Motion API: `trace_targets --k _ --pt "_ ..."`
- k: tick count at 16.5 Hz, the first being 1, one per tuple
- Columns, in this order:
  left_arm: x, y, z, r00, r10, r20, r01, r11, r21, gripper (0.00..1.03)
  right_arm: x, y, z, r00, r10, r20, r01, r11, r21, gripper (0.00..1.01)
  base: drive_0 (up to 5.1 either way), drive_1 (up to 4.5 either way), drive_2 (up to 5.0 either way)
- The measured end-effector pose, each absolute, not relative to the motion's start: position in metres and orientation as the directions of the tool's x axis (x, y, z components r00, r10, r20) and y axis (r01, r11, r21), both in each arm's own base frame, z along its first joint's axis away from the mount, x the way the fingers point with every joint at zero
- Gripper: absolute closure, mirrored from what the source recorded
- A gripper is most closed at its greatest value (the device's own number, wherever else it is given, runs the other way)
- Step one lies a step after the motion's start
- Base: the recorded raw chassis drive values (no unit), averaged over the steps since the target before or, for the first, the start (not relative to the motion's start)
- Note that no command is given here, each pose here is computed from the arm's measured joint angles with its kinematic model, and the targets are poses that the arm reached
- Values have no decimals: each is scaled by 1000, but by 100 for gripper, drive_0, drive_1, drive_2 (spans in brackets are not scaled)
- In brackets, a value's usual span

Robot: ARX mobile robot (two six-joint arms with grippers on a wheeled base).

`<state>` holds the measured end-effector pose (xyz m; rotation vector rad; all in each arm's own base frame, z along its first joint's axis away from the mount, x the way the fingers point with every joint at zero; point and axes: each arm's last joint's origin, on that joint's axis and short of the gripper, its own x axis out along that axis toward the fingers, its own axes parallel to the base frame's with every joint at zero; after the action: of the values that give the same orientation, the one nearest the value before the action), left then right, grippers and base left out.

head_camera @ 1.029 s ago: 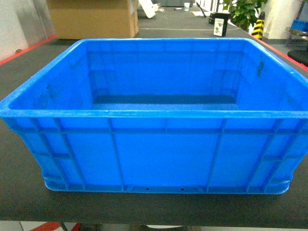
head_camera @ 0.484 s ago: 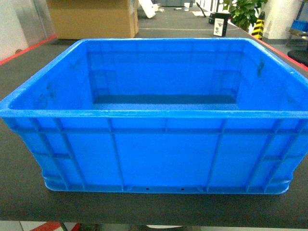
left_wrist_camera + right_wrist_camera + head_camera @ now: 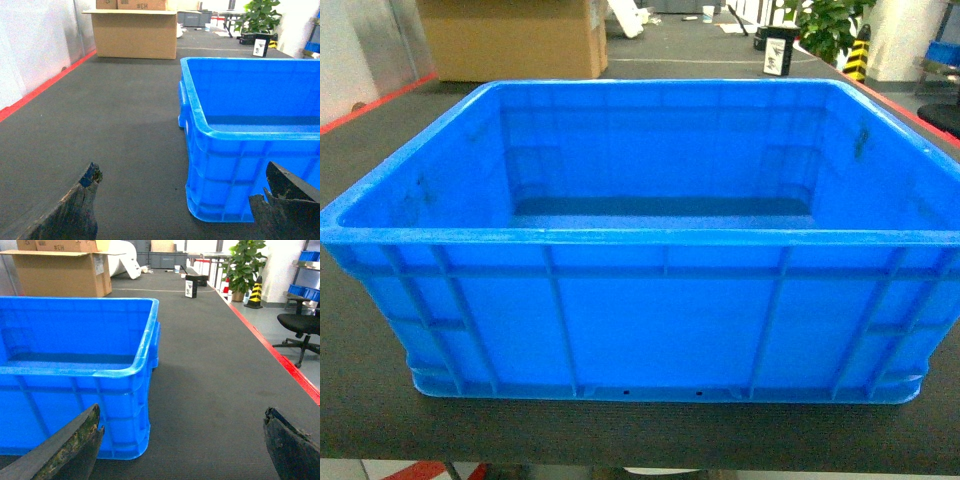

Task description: Place box next to blue box on left shelf

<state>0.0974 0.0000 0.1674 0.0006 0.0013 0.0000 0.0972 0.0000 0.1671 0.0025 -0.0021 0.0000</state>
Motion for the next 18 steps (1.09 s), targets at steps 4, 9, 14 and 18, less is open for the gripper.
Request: trace_targets --k 4,9,14,18 --pt "97 0 167 1000 0 -1 0 1000 1 5 97 0 167 1000 0 2 0 1000 2 3 0 0 0" --pt "97 0 165 998 18 -58 -18 1000 0 5 98 1 164 986 -60 -158 64 998 18 3 0 0 0" --pt "113 -7 184 987 73 -142 -76 997 -13 5 119 1 185 980 -91 -179 109 989 95 3 0 0 0" --pt "171 -3 237 990 132 -56 -131 991 36 5 175 -5 232 977 -77 -201 97 991 92 3 0 0 0"
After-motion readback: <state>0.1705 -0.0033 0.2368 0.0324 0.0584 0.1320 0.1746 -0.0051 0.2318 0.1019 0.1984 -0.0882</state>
